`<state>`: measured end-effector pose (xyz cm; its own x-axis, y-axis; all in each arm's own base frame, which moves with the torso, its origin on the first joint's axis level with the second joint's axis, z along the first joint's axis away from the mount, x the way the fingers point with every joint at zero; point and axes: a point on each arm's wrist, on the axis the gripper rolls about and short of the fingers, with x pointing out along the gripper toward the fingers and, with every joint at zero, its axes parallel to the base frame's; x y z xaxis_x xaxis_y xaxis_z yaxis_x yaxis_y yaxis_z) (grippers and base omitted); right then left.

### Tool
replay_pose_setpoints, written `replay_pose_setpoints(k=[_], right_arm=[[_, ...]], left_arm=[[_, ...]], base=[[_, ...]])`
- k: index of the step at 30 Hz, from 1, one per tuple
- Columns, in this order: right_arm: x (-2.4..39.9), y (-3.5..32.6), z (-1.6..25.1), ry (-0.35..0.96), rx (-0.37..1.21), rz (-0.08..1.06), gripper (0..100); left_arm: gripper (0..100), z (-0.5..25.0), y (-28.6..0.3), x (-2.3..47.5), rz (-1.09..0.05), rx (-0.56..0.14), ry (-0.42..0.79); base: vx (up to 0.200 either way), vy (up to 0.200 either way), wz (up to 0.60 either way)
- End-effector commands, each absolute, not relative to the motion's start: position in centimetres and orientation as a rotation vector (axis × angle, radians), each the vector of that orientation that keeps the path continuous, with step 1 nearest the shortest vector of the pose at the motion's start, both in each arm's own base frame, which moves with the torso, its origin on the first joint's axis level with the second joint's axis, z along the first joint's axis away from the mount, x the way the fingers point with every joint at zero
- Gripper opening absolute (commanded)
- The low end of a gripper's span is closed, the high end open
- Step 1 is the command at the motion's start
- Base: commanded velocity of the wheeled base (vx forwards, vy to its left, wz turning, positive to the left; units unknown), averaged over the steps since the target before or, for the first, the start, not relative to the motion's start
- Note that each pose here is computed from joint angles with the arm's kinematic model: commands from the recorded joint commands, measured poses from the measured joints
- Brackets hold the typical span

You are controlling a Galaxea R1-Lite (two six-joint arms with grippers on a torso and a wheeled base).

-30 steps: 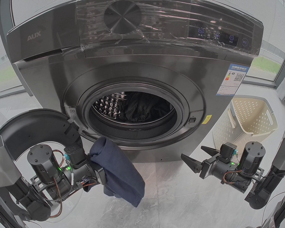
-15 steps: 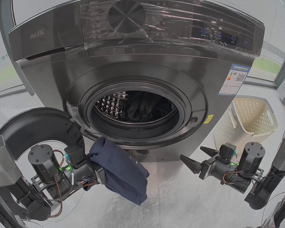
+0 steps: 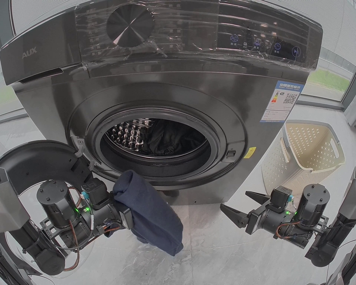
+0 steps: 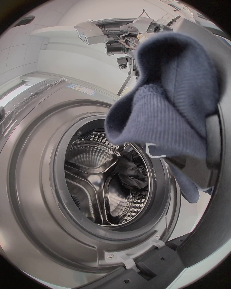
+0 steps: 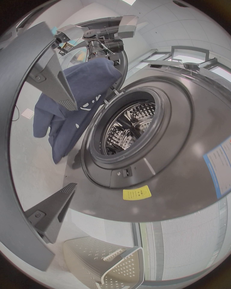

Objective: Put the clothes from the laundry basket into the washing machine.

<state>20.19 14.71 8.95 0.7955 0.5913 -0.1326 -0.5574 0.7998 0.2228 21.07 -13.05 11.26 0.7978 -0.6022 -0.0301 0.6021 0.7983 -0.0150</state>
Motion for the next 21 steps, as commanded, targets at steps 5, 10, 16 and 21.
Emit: replay_pose_setpoints(k=[5, 10, 16, 21], right_arm=[[19.4, 14.9, 8.5, 0.229, 0.162, 0.644, 100], [18.5, 15.1, 8.4, 0.244, 0.151, 0.674, 100], [17.5, 15.4, 9.1, 0.223, 0.153, 0.714, 100], [17.4, 15.4, 9.3, 0.211, 0.152, 0.721, 100]], left_arm=[[0, 11.3, -13.1, 21.1, -0.649, -0.005, 0.033], [0, 11.5, -13.2, 21.1, -0.653, -0.008, 0.021], [0, 12.0, -14.7, 21.7, -0.582, -0.036, -0.007], [0, 10.6, -16.2, 22.5, -0.685, -0.019, 0.030]], base=[[0.160, 0.000, 0.00], [0.000, 0.000, 0.00], [0.000, 0.000, 0.00], [0.000, 0.000, 0.00]])
